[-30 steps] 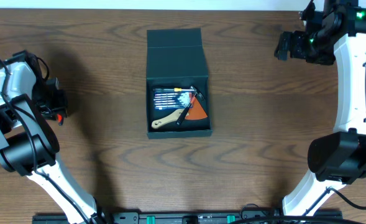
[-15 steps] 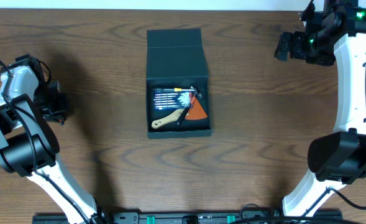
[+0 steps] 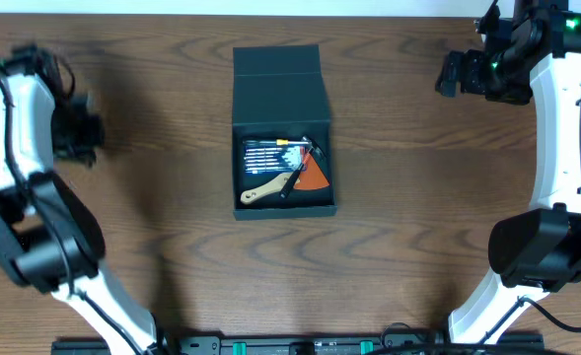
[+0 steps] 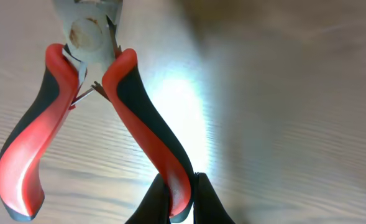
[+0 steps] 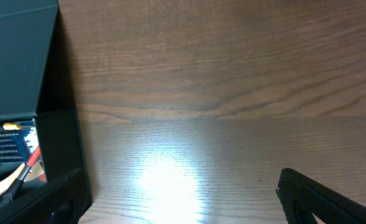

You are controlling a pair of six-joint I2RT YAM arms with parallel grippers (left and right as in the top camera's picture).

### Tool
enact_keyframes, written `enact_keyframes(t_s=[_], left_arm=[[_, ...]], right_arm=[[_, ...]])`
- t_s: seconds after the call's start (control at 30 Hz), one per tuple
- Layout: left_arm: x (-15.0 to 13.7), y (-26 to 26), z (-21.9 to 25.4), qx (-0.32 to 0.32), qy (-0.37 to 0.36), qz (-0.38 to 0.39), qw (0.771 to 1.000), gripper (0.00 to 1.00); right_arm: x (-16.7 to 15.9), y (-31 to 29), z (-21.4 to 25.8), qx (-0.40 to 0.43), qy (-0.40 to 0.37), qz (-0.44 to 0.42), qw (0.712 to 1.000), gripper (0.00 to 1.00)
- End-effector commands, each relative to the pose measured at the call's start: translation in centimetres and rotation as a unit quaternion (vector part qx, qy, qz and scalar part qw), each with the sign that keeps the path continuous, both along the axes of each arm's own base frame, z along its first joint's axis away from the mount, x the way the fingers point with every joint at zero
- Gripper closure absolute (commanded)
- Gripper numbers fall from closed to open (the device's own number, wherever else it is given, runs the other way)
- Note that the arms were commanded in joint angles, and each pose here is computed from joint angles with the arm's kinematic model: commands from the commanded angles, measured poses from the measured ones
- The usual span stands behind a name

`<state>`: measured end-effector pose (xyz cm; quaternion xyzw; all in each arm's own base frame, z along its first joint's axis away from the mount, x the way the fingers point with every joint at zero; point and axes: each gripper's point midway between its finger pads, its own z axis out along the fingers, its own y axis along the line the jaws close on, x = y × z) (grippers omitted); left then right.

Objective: Pack container
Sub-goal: 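Carry the pliers into the box and release them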

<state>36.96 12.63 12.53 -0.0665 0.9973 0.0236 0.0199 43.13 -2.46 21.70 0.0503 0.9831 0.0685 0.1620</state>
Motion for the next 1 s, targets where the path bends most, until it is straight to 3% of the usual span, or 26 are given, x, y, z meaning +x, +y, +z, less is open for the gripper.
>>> enact_keyframes(t_s=[0.0, 0.17, 0.3, 0.67, 0.97], left_arm=[[1.1, -3.0, 7.3, 0.033, -0.089, -0.079, 0.992, 0.94], [0.7, -10.8, 12.3, 0.048, -0.153, -0.225, 0.961, 0.94], [-0.4, -17.6, 13.0, 0.042, -0.157, -0.349, 0.923, 0.94], [-3.7, -29.0, 5.4, 0.020, -0.044, -0.585, 0.810, 0.94], [-3.7, -29.7, -3.3, 0.004, 0.079, -0.600, 0.796, 0.94]], right_arm=[[0.0, 0.0, -0.5, 0.002, 0.009, -0.006, 1.000, 0.01], [0.0, 0.0, -0.5, 0.002, 0.008, -0.006, 1.000, 0.01], [0.0, 0.0, -0.5, 0.002, 0.008, -0.006, 1.000, 0.01], [0.0, 0.0, -0.5, 0.001, 0.009, -0.006, 1.000, 0.01], [0.0, 0.0, -0.5, 0.001, 0.009, -0.006, 1.000, 0.01]])
